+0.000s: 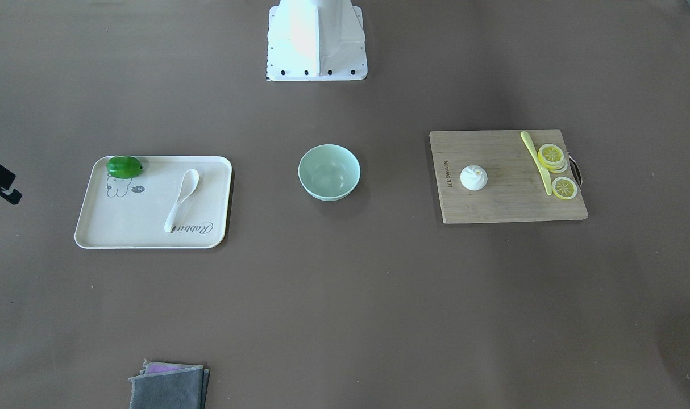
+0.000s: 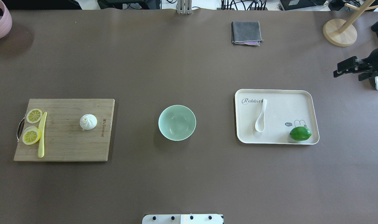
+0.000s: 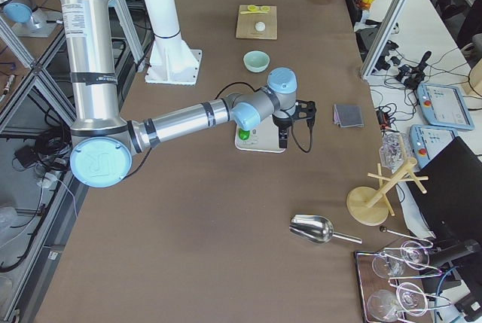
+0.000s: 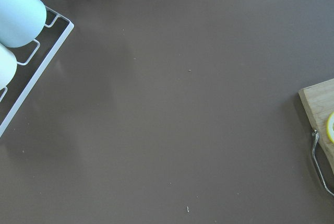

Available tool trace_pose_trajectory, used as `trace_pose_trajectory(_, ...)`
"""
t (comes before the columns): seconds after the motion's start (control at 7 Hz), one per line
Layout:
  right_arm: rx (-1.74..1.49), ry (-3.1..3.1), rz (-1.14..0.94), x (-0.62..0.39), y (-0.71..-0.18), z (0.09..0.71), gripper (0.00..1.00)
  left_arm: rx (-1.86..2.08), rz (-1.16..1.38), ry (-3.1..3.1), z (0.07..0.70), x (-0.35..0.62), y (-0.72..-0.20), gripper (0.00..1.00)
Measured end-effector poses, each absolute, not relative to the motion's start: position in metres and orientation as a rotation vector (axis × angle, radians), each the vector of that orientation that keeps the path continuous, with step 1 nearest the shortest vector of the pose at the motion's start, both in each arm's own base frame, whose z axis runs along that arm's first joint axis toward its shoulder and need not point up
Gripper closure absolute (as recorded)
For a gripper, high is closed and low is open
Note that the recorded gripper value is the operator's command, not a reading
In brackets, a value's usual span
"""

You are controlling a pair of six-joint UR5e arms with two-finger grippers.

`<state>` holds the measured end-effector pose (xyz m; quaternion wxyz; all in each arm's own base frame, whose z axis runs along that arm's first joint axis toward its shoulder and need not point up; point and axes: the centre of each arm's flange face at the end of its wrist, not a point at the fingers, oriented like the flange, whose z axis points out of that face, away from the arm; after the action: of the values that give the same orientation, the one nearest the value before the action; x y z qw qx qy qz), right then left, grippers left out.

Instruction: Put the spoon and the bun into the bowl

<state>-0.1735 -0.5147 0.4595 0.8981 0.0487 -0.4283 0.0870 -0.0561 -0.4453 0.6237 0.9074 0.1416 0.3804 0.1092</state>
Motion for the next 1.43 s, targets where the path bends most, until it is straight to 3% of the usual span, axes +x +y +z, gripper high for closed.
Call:
trace_pose_trajectory(0.43, 0.059, -0.867, 0.271, -0.309, -0.474, 0.410, 0.20, 0.323, 0.239, 0.785, 0.622, -0.055, -0.447, 0.02)
trace_pose_trajectory(0.71, 0.039, -0.842, 0.273, -0.364, -0.449, 0.408, 0.41, 0.328, 0.240, 0.782, 0.622, -0.055, -0.447, 0.02)
trace_pose_trajectory(1.43, 0.023, -0.802, 0.254, -0.418, -0.454, 0.417, 0.46, 0.334, 0.243, 0.780, 0.620, -0.055, -0.447, 0.02)
